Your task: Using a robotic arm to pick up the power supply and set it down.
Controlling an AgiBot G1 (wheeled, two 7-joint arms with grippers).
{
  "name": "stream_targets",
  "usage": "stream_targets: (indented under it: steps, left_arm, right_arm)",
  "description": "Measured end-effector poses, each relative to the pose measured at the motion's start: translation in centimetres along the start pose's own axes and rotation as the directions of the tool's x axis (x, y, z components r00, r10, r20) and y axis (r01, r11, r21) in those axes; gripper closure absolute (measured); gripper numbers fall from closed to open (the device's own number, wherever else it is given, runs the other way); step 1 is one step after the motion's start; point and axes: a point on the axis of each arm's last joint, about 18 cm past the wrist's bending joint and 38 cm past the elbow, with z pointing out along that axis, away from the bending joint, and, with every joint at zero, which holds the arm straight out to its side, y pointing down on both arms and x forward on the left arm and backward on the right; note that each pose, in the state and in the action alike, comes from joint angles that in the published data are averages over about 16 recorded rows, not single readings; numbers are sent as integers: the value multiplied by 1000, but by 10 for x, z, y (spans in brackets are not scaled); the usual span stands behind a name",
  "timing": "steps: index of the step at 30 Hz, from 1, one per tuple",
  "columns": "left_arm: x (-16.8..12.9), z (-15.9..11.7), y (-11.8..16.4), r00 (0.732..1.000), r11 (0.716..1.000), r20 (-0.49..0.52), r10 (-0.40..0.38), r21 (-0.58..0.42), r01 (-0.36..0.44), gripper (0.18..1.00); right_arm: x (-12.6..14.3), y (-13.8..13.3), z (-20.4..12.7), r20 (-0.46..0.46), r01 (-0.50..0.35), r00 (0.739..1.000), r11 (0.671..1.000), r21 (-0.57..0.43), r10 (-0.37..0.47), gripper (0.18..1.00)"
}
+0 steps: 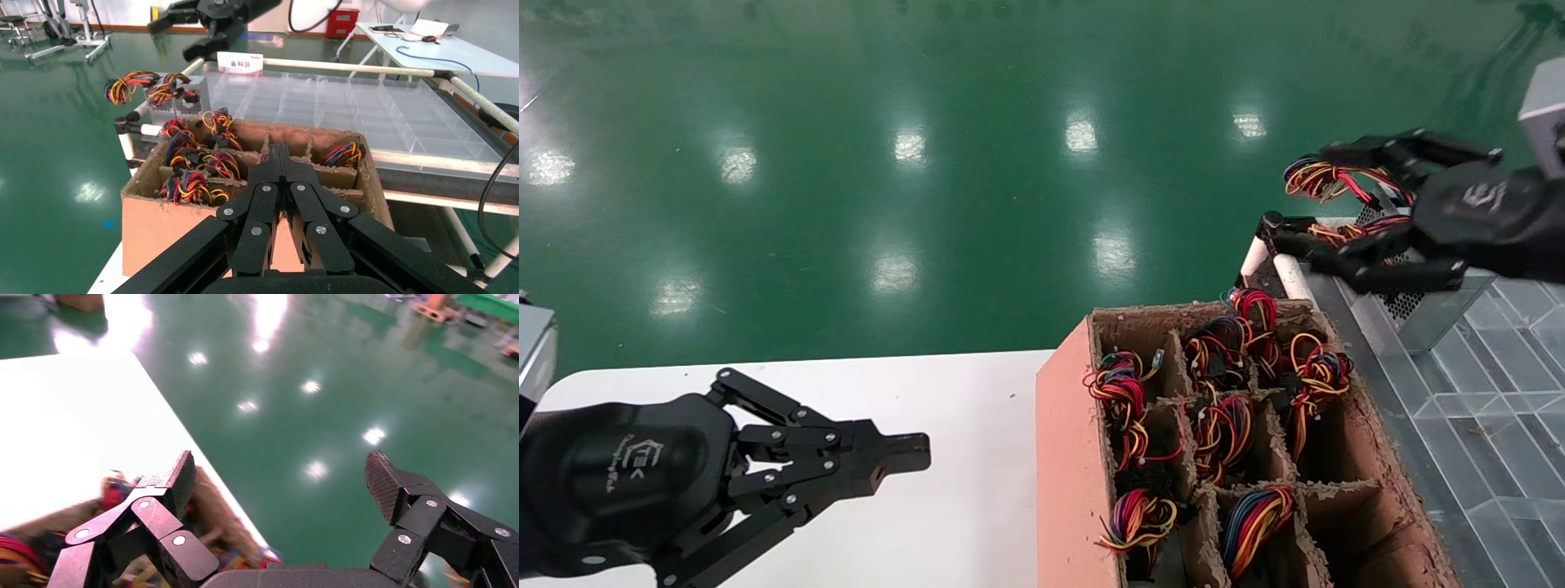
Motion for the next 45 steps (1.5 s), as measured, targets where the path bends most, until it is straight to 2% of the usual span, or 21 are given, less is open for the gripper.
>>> stream_targets:
  steps: [12, 19, 28, 35, 41, 45]
  left_arm:
    - [0, 0, 0, 1000, 1000, 0, 0, 0, 0, 929]
    - [0, 0, 0, 1000, 1000, 0, 0, 0, 0, 829]
    - [0, 0, 0, 1000, 1000, 0, 0, 0, 0, 632]
    - [0, 0, 0, 1000, 1000, 0, 0, 0, 0, 468]
    - [0, 0, 0, 1000, 1000, 0, 0, 1, 0, 344]
    - [0, 0, 0, 1000, 1000, 1, 0, 1, 0, 289]
  right_arm:
    - [-68, 1, 24, 192, -53, 981, 993, 106, 32, 179]
    - [-113, -2, 30, 313, -111, 948, 981, 161, 56, 179]
    - [-162, -7, 30, 443, -191, 893, 959, 207, 82, 179]
    - [-176, -9, 29, 479, -217, 873, 951, 219, 89, 179]
    - [-174, -9, 29, 475, -214, 875, 952, 218, 88, 179]
    - [-172, -8, 29, 469, -210, 879, 954, 216, 87, 179]
